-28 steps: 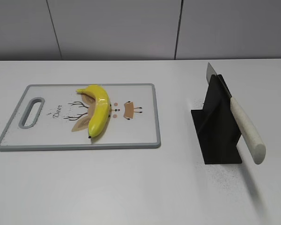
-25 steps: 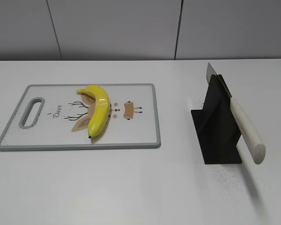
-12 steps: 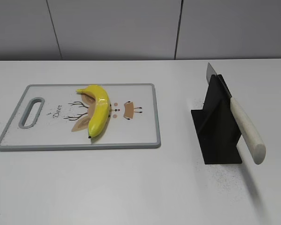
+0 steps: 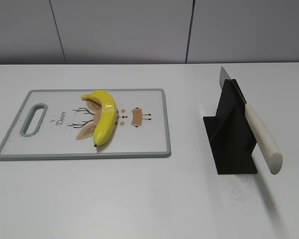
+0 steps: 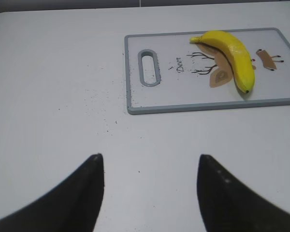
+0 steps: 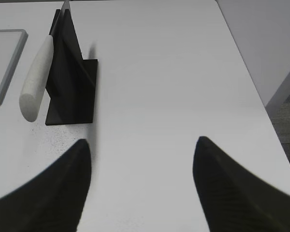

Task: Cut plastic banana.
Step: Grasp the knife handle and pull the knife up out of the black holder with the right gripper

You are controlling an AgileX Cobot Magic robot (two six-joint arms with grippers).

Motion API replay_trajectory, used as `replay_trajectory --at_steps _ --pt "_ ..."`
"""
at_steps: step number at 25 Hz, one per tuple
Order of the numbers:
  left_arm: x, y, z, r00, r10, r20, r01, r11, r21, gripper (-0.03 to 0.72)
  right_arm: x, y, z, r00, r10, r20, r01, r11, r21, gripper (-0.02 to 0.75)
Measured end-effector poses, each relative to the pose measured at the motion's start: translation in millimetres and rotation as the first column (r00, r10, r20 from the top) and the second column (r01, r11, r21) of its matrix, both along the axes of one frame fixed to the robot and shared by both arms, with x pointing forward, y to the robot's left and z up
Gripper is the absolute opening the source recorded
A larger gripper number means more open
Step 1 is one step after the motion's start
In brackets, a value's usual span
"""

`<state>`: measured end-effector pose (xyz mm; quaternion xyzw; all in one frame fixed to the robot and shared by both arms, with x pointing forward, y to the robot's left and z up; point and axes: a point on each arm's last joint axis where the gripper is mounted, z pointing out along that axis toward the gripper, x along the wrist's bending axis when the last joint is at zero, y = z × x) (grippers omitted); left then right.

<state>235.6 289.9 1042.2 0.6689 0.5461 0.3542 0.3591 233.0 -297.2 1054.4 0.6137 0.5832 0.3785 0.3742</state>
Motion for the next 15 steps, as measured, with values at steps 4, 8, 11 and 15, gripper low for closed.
replay_trajectory --at_steps 4,8,11,15 --pt "0.0 0.0 0.0 1.000 0.000 0.000 0.000 1.000 0.000 0.593 0.0 0.0 0.0 1.000 0.000 0.000 0.000 1.000 0.000 0.499" --pt "0.0 0.0 0.0 1.000 0.000 0.000 0.000 1.000 0.000 0.593 0.0 0.0 0.0 1.000 0.000 0.000 0.000 1.000 0.000 0.499" --pt "0.0 0.0 0.0 1.000 0.000 0.000 0.000 1.000 0.000 0.592 0.0 0.0 0.0 1.000 0.000 0.000 0.000 1.000 0.000 0.499" --pt "0.0 0.0 0.0 1.000 0.000 0.000 0.000 1.000 0.000 0.591 9.0 -0.3 2.5 0.998 0.000 -0.062 0.000 1.000 0.002 0.512"
